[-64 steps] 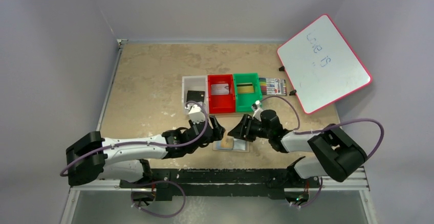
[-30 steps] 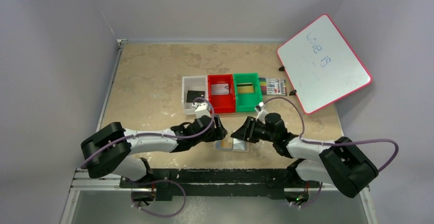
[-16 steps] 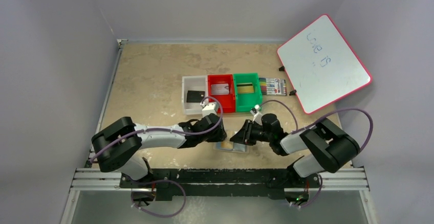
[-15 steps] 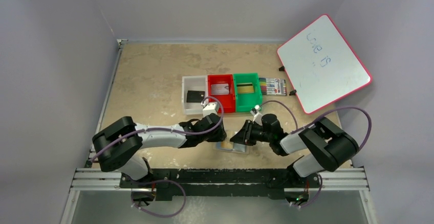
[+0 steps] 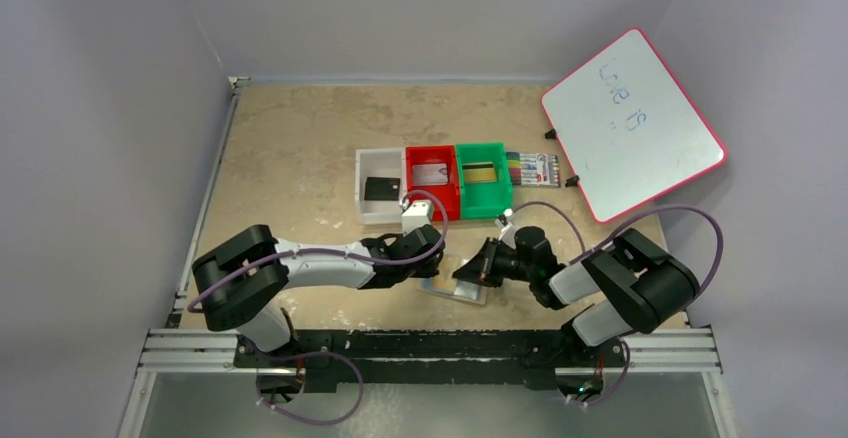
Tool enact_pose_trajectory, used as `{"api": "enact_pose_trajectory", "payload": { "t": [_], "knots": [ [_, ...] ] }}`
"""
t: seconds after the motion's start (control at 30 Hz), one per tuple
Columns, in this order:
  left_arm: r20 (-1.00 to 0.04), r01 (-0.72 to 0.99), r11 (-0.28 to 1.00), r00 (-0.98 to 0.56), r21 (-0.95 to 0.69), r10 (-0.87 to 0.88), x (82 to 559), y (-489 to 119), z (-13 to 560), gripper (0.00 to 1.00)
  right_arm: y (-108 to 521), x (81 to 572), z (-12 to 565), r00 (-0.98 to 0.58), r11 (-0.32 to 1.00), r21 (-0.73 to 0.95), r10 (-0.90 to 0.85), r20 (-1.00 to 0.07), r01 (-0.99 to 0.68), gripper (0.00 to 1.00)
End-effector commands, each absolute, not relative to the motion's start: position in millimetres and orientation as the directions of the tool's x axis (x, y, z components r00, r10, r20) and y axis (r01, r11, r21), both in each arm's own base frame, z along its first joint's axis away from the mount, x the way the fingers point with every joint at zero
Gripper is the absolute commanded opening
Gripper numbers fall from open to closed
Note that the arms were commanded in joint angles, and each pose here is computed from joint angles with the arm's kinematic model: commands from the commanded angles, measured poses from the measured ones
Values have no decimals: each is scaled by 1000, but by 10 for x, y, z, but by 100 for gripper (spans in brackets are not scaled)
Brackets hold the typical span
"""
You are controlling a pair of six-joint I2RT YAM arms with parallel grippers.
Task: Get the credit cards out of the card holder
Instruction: Remove the credit card from the card holder.
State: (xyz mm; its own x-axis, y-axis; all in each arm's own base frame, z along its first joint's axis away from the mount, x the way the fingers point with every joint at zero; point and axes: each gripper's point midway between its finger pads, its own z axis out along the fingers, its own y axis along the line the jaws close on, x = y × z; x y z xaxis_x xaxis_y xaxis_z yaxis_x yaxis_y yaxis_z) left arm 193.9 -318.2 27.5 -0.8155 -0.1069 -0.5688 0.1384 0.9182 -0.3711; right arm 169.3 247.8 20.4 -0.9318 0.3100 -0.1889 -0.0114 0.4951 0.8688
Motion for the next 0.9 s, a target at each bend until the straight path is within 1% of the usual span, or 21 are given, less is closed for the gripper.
{"api": "enact_pose_trajectory", "payload": {
  "t": [0.0, 0.07, 0.23, 0.33, 0.5, 0.53, 0.63, 0.7, 0.77, 0.87],
  "knots": [
    [-561, 145, 952, -827, -270, -33, 1825, -3056, 61, 15, 2514, 1756, 340, -920, 468, 883, 327, -217, -42, 0],
    [-570, 136, 959, -821, -248, -31, 1839, -3007, 41, 13, 2502, 1749, 334, -919, 472, 881, 330, -216, -37, 0],
    [-575, 131, 967, -818, -217, -18, 1840, -2931, 2, 11, 2470, 1732, 328, -919, 475, 879, 334, -210, -28, 0],
    [-573, 130, 969, -819, -209, -13, 1827, -2910, -28, 9, 2441, 1722, 315, -918, 481, 877, 339, -207, -20, 3],
    [-575, 129, 969, -818, -210, -16, 1829, -2922, -34, 9, 2431, 1719, 321, -919, 477, 879, 338, -205, -21, 2],
    [-575, 130, 969, -818, -210, -16, 1827, -2923, -37, 8, 2433, 1718, 332, -919, 472, 881, 337, -206, -24, 5],
    [-573, 133, 968, -819, -214, -14, 1820, -2937, -39, 8, 2455, 1728, 379, -918, 455, 890, 336, -210, -37, 6],
    [-573, 137, 967, -820, -214, -11, 1814, -2943, -41, 8, 2451, 1735, 372, -918, 457, 889, 338, -206, -31, 15],
    [-573, 139, 966, -820, -216, -10, 1814, -2950, -39, 8, 2451, 1733, 373, -919, 456, 889, 338, -205, -30, 16],
    [-571, 139, 967, -821, -213, -8, 1809, -2943, -53, 8, 2419, 1728, 337, -915, 468, 883, 350, -199, -13, 12]
  ]
}}
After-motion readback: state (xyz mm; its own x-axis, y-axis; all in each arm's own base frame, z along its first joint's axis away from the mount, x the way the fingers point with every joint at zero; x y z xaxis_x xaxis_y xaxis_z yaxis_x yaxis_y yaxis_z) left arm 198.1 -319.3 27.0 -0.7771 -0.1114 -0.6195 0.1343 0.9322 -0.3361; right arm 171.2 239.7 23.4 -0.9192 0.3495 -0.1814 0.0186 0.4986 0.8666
